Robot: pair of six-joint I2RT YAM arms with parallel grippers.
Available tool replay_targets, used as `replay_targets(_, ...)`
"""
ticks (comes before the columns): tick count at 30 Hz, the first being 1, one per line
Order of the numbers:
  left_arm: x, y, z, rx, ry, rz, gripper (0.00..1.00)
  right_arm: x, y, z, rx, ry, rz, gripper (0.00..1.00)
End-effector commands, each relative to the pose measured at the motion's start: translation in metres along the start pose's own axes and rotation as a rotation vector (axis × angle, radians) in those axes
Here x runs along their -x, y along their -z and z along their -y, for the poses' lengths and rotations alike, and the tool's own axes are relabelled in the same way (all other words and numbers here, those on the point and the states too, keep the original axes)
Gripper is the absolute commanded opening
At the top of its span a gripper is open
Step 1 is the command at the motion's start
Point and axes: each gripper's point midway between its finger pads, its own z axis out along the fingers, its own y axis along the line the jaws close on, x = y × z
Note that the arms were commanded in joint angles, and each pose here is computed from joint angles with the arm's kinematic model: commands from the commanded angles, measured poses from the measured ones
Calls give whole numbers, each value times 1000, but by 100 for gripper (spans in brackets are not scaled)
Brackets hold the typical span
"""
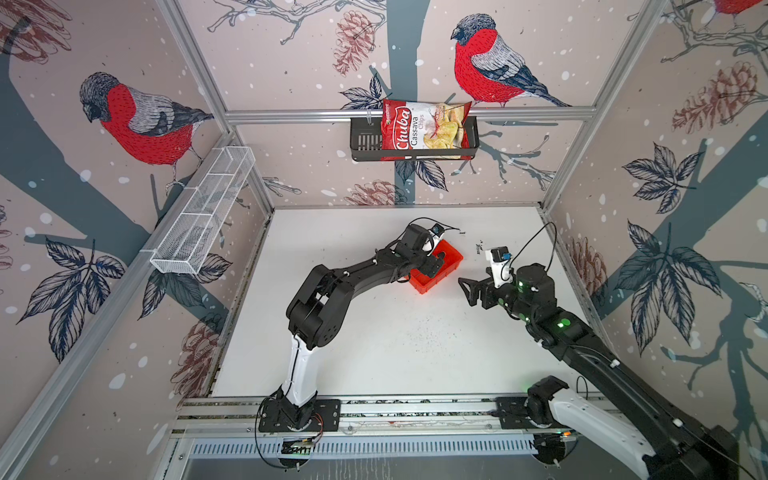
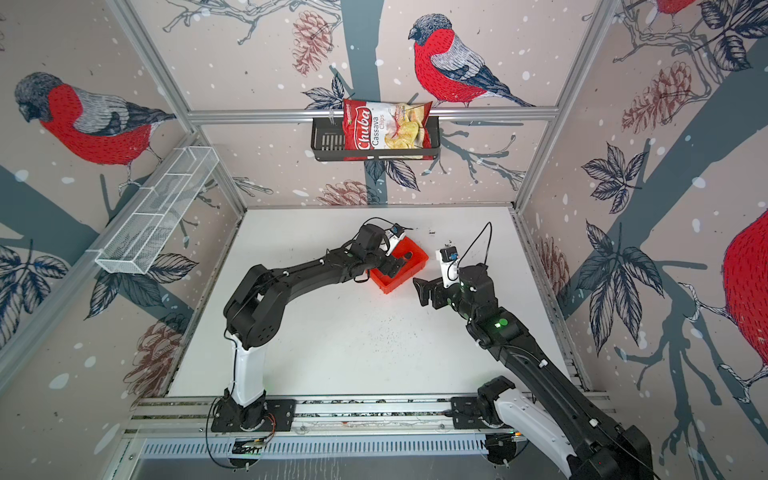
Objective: Put the screwdriver in the bin
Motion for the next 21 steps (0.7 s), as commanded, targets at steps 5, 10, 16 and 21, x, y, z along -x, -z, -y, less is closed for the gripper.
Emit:
replay_targets(5, 35, 47, 11, -47, 21, 142, 91, 24, 7, 15, -85, -43, 125, 100)
replay_targets(10, 51, 83, 27, -130, 39, 257, 94, 27, 4, 18, -89, -54, 147, 99)
replay_targets(16, 57, 121, 35, -158, 29, 344, 99, 34, 1, 21, -102, -35, 177, 100)
replay_targets(21, 46, 153, 16, -22, 3, 435, 99, 42, -5, 32, -143, -31, 212, 100)
